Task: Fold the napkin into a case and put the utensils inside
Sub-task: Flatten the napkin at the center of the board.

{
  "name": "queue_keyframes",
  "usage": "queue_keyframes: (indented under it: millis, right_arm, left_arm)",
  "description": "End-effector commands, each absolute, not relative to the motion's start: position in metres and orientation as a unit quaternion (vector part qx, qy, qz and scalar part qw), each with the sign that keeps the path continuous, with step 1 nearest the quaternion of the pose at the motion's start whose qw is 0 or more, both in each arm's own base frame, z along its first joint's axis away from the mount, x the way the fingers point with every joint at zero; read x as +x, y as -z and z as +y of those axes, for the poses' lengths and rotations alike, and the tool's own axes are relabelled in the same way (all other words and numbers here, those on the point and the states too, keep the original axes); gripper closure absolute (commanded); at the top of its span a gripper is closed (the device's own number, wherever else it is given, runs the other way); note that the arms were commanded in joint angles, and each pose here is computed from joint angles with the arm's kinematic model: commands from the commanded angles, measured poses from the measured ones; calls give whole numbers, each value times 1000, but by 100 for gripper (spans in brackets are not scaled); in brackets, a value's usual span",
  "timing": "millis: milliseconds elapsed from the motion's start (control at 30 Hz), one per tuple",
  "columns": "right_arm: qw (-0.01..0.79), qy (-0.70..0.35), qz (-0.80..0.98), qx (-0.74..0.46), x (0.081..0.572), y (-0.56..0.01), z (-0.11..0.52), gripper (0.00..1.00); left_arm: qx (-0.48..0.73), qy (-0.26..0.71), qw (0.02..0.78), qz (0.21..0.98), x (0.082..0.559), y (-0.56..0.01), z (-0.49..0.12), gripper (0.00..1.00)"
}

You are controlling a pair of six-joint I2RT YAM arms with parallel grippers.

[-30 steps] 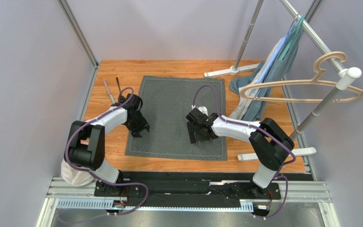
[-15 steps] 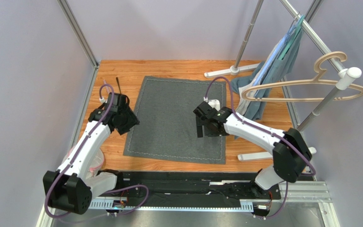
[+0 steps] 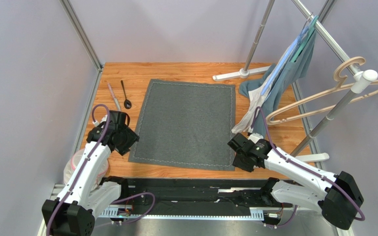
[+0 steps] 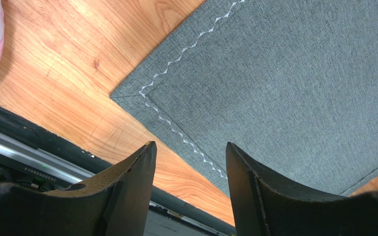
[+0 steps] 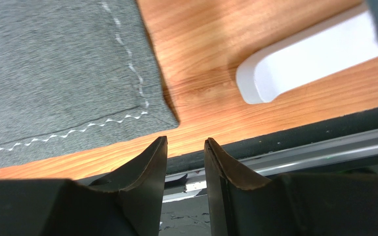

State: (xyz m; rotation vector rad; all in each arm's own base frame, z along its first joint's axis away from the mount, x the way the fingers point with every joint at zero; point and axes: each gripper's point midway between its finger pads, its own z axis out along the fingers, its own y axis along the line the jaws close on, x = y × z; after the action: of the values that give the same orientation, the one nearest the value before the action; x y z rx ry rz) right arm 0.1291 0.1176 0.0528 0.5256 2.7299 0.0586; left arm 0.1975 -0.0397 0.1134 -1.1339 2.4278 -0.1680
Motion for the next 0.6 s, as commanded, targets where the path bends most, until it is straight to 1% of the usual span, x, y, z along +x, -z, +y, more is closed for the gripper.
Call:
queue_keyframes:
  millis: [0, 67, 233, 300, 433, 567]
  right_arm:
    - [184, -49, 954, 230, 135, -45, 129, 64]
    - [168, -52, 960, 219, 134, -40, 136, 63]
    - [172, -55, 965, 189, 135, -40, 145, 58]
    - [174, -59, 965, 186, 136, -38, 147, 56]
    - [159, -59, 967, 189, 132, -28, 152, 52]
    - [155, -44, 968, 192, 132, -19, 149, 52]
  left_arm:
    - [-426, 52, 226, 875, 194, -111, -35, 37]
    - [-425, 53, 230, 874, 193, -112, -34, 36]
    - [-420, 48, 237, 875, 192, -114, -31, 35]
    - [-418, 51, 235, 876, 193, -114, -32, 31]
    - [-416, 54, 217, 881, 193, -110, -37, 30]
    - [-415, 51, 213, 883, 192, -109, -36, 30]
